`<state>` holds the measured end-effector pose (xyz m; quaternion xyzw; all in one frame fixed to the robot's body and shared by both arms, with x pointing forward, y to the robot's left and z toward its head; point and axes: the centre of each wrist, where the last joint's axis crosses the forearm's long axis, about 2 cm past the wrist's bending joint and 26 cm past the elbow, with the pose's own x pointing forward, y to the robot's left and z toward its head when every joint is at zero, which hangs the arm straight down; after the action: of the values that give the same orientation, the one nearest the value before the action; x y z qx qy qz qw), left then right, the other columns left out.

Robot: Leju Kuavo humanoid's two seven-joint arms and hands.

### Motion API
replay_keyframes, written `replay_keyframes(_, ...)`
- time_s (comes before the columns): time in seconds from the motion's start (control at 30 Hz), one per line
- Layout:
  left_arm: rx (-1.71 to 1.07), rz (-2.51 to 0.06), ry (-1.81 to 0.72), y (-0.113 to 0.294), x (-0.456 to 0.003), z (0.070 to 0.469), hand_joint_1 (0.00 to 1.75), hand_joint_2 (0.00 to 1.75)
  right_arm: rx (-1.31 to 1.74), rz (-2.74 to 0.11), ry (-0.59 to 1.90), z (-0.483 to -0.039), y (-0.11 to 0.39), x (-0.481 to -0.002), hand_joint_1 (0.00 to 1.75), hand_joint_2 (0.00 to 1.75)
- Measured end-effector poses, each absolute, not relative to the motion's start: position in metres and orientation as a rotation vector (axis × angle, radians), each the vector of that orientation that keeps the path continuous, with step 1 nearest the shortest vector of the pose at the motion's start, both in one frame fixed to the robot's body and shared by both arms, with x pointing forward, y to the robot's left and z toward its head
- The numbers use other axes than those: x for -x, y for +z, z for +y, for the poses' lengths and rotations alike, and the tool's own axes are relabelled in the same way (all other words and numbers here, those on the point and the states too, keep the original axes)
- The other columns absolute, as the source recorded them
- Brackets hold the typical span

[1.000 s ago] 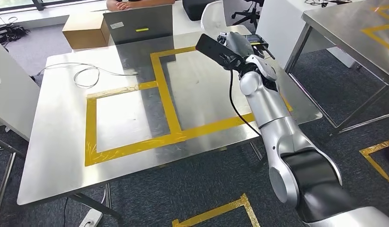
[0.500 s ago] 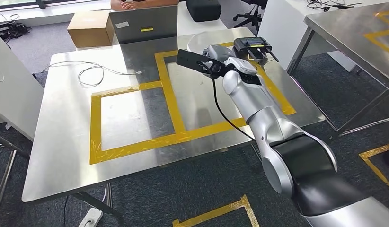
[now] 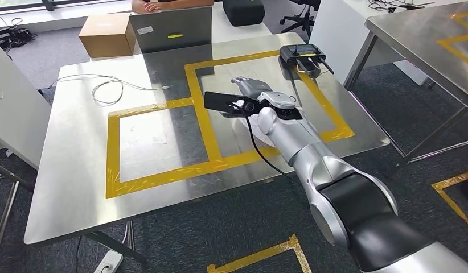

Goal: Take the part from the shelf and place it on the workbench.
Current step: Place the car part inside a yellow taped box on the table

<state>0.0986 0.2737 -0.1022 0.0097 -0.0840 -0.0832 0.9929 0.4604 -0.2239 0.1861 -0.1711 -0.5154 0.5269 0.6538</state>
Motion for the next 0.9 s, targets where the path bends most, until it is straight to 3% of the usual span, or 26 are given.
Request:
replay_keyframes(0.3, -0.041, -0.154, -0.152, -0.103, -0.097, 0.275, 0.00, 0.00, 0.332, -1.402, 1.061, -0.236, 0.199, -0.468, 0.00, 0.00)
replay_keyframes(0.63, -0.058, -0.157, -0.131, -0.104, -0.090, 0.274, 0.00, 0.00, -0.086, -1.924, 0.727, -0.241, 0.259, -0.486, 0.00, 0.00)
replay_keyframes(0.9, -0.081, -0.152, -0.125, -0.107, -0.076, 0.275, 0.00, 0.00, -0.409, -2.203, 0.482, -0.247, 0.260, -0.453, 0.00, 0.00)
